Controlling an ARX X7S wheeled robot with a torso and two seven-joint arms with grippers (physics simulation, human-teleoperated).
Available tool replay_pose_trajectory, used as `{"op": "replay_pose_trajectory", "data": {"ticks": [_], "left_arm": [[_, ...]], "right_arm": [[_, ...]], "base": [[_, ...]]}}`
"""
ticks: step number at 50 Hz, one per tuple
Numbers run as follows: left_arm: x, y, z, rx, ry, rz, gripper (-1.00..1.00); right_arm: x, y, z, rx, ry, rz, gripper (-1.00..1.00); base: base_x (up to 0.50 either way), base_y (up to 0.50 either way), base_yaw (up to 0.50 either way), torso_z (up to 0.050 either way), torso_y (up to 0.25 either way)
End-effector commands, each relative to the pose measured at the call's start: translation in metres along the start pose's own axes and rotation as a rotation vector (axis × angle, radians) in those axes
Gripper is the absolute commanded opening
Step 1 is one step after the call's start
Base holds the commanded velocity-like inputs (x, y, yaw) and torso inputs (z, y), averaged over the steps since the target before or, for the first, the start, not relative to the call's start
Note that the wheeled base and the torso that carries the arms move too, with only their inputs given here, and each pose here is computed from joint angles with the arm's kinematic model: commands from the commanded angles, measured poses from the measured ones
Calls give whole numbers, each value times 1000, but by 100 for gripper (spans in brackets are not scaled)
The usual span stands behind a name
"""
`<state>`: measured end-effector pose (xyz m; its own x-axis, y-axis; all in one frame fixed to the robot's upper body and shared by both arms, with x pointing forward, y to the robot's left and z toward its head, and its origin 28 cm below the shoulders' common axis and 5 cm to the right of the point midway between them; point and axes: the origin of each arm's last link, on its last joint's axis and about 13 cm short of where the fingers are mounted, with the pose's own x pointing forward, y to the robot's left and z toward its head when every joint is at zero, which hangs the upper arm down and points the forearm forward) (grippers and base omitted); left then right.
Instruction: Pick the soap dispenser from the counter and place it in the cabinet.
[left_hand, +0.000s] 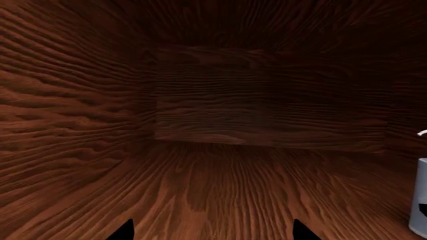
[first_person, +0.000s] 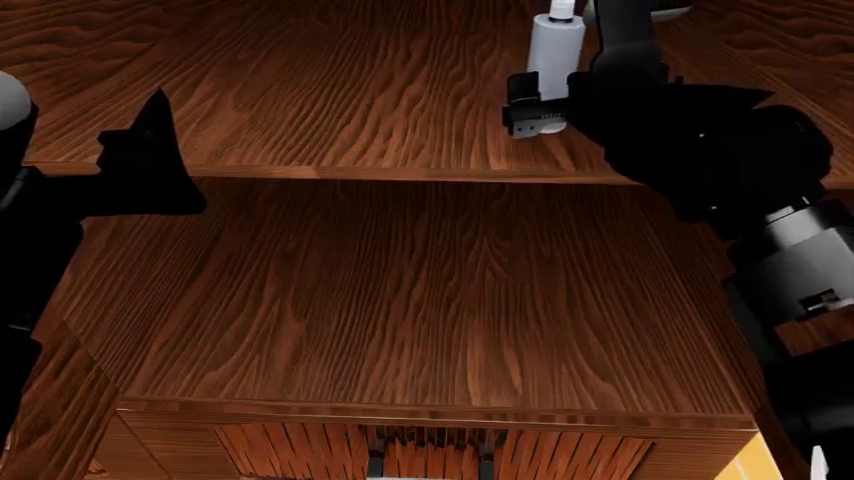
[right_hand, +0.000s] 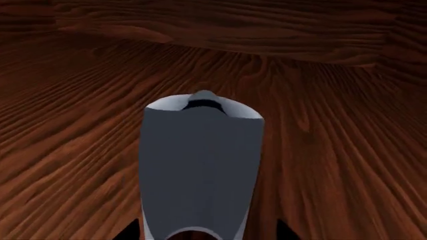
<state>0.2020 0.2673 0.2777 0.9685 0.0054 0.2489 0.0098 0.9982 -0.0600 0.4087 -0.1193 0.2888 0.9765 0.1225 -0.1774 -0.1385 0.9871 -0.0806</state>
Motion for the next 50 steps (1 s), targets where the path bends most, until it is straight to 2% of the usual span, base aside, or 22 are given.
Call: {"op": "replay_pose_trajectory", "data": {"ticks": [1, 12, 25, 42, 50], "left_arm": [[0, 1, 0, 0, 0, 3, 100], [1, 2, -1, -2, 2, 7, 100], [1, 2, -3, 3, 15, 3, 100], [3, -2, -6, 14, 36, -12, 100], [3, -3, -7, 32, 45, -16, 100]], "right_arm": [[-2, -2, -1, -8, 4, -13, 100], [-30, -2, 11, 51, -89, 37, 100], [-57, 2, 4, 67, -134, 63, 100], [-96, 17, -12, 26, -158, 110, 100], [-121, 32, -12, -24, -202, 143, 100]], "base": [[0, 0, 0, 0, 0], [0, 0, 0, 0, 0], [0, 0, 0, 0, 0], [0, 0, 0, 0, 0], [0, 0, 0, 0, 0]]}}
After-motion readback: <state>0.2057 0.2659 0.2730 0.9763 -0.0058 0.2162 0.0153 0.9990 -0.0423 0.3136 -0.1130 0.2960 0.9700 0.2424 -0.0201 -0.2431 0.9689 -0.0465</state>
